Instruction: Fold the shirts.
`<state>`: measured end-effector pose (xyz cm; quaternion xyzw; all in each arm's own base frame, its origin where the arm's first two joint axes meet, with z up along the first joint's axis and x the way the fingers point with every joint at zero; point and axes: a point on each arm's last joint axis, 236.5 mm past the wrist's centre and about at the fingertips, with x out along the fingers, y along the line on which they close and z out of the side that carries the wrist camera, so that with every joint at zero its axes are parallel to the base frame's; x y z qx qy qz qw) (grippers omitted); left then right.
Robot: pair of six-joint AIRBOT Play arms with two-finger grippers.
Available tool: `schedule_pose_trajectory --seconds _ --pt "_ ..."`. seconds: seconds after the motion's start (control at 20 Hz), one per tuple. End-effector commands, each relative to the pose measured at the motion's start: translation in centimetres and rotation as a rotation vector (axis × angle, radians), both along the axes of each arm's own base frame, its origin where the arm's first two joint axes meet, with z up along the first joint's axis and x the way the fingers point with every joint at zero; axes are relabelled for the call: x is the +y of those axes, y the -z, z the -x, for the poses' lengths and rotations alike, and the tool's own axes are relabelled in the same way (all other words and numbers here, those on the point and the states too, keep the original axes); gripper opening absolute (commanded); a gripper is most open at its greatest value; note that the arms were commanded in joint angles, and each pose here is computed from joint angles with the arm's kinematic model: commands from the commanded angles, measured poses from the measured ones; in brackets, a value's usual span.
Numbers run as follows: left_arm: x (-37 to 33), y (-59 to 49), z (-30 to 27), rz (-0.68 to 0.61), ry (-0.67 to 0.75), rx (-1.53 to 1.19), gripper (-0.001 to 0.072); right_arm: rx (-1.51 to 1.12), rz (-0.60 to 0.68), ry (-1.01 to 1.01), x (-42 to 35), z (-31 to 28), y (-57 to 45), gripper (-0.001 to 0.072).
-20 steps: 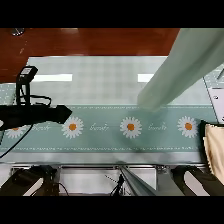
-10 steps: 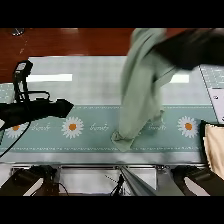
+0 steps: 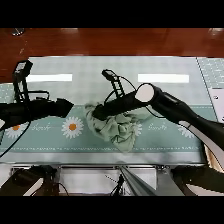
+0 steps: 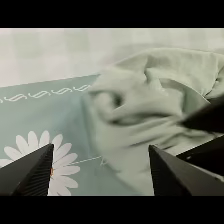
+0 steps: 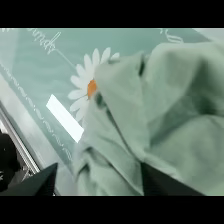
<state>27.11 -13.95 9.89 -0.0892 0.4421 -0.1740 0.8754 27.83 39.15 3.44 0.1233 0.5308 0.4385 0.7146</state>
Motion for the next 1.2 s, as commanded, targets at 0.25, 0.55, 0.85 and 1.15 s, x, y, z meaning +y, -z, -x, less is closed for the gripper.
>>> schedule_pose_trajectory --seconds 0.25,0.55,0.85,1.15 --pt "0.6 2.5 3.8 -0.045 0.021 0.189 0.0702 -0.126 0.038 0.387 -22.2 -11.9 -9.4 0.0620" --pt "-4.0 12.1 9.7 0.173 -0.002 0.591 0.0702 0.084 0.179 0.830 -39.8 -5.5 -0.4 0.0618" --pt "-4.2 17.8 6.3 0.194 -0.122 0.603 0.0702 0.239 0.099 0.770 -34.6 0.0 6.4 0.0618" --pt "-8.3 19.8 4.7 0.320 -0.082 0.619 0.0036 0.288 0.139 0.601 -28.8 2.9 8.8 0.0618"
